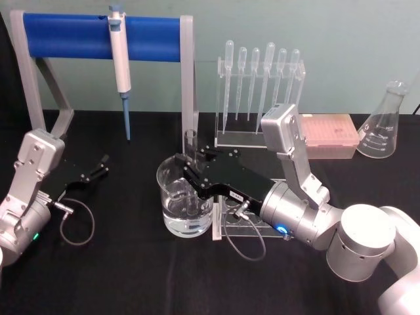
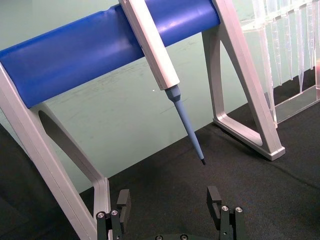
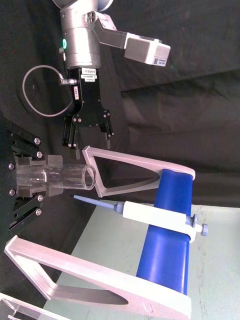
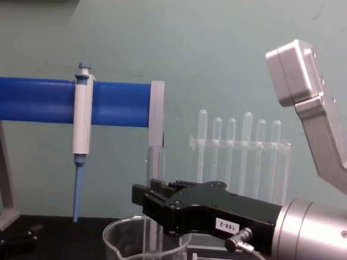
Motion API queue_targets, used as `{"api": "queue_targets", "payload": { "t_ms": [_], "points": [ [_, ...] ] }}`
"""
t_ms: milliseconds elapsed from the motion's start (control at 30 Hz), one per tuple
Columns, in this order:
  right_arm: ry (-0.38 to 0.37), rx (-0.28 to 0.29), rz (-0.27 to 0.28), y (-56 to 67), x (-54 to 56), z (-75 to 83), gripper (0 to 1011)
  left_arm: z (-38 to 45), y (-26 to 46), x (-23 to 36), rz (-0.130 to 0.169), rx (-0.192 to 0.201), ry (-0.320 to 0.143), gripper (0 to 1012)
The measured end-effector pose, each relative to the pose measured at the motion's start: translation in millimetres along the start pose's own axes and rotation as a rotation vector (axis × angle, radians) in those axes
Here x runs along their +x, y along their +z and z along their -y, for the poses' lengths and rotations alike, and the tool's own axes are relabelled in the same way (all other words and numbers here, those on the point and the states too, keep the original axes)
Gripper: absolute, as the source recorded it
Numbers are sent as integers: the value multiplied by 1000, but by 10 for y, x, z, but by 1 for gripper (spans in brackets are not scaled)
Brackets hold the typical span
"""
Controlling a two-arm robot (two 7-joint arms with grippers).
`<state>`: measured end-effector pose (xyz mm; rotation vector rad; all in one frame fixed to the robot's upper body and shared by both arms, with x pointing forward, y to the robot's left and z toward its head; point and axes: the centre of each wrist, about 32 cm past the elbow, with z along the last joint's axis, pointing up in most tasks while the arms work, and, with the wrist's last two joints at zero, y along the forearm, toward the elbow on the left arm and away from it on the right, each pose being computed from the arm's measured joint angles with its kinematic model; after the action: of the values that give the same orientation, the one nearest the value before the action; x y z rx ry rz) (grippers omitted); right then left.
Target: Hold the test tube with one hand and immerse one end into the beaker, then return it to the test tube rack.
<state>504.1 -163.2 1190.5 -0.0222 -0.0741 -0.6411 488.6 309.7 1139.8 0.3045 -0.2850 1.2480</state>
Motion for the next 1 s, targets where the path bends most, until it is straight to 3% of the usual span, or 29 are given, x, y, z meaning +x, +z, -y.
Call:
{"api": "queue_targets", "payload": {
  "t_ms": [1000],
  "points": [
    [3, 24, 15, -26, 27, -34, 224, 0, 0, 0, 0, 0, 0, 1000]
  ]
}}
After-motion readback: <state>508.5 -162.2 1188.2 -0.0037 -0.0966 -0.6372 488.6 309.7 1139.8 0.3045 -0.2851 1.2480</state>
